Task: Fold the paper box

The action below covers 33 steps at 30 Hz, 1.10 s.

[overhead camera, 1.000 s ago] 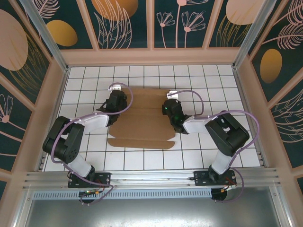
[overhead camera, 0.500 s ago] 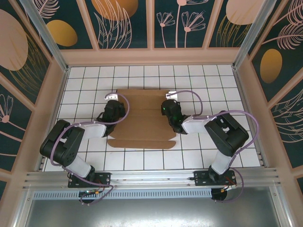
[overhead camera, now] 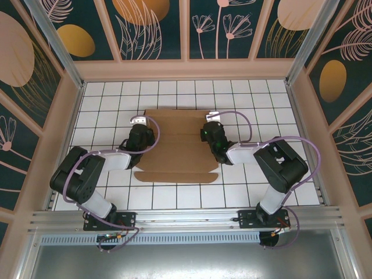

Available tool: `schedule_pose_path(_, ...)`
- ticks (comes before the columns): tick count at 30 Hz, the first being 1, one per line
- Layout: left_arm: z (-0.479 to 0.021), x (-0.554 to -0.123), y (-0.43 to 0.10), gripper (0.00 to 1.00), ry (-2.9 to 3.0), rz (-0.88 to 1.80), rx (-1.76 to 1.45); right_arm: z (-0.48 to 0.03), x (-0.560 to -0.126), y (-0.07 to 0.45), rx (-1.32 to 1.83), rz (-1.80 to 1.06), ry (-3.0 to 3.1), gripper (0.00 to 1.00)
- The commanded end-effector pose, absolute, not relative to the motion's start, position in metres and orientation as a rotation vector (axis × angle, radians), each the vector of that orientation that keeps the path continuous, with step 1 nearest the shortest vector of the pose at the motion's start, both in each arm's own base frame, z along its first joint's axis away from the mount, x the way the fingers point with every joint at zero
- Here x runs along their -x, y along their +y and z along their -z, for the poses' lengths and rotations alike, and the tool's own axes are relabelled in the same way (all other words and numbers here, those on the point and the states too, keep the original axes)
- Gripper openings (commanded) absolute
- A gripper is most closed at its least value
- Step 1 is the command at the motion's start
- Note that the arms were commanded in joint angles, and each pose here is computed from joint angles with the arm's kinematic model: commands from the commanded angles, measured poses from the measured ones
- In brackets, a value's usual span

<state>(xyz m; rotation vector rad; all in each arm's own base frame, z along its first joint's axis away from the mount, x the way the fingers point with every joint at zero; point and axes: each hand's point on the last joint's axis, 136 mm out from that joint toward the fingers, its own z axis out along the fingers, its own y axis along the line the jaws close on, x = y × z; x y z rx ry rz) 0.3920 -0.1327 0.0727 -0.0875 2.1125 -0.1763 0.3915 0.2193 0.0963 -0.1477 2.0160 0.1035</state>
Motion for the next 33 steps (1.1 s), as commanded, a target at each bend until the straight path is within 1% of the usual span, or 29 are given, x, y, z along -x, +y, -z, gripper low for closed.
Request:
schedule_pose_path(1,-0.069,-0.402,-0.128,0.02,2.124,0.140,0.147,-0.097,-0.386,0.225,0.164,-0.088,2.024,0.00)
schedule_pose_path(4,-0.061,-0.402,-0.113,0.01,2.140,0.044,0.231,-0.099,-0.386,0.225,0.136,-0.073,2.030,0.00)
schedule_pose_path(7,-0.055,-0.402,-0.110,0.00,2.153,0.022,0.256,-0.099,-0.385,0.229,0.136,-0.058,2.039,0.00)
schedule_pose_path(12,-0.048,-0.397,-0.108,0.04,2.158,0.023,0.259,-0.086,-0.386,0.228,0.163,0.000,2.051,0.00)
schedule_pose_path(14,-0.049,-0.394,-0.114,0.08,2.145,0.078,0.234,-0.080,-0.386,0.225,0.178,0.017,2.047,0.00)
schedule_pose_path(16,-0.057,-0.392,-0.126,0.15,2.110,0.180,0.180,-0.074,-0.384,0.221,0.190,0.011,2.046,0.00)
schedule_pose_path(19,-0.074,-0.386,-0.137,0.26,2.047,0.292,0.136,-0.076,-0.379,0.217,0.201,-0.042,2.003,0.00)
schedule_pose_path(23,-0.093,-0.381,-0.146,0.36,1.984,0.382,0.102,-0.083,-0.372,0.214,0.219,-0.077,1.931,0.00)
schedule_pose_path(24,-0.095,-0.381,-0.150,0.39,1.984,0.404,0.090,-0.085,-0.371,0.213,0.218,-0.082,1.915,0.00)
schedule_pose_path(27,-0.106,-0.380,-0.155,0.41,1.975,0.447,0.087,-0.090,-0.368,0.209,0.210,-0.080,1.885,0.00)
schedule_pose_path(29,-0.115,-0.378,-0.148,0.42,1.948,0.441,0.132,-0.094,-0.369,0.206,0.196,-0.066,1.874,0.04)
schedule_pose_path(33,-0.133,-0.370,-0.144,0.45,1.909,0.463,0.142,-0.102,-0.371,0.204,0.172,-0.056,1.861,0.18)
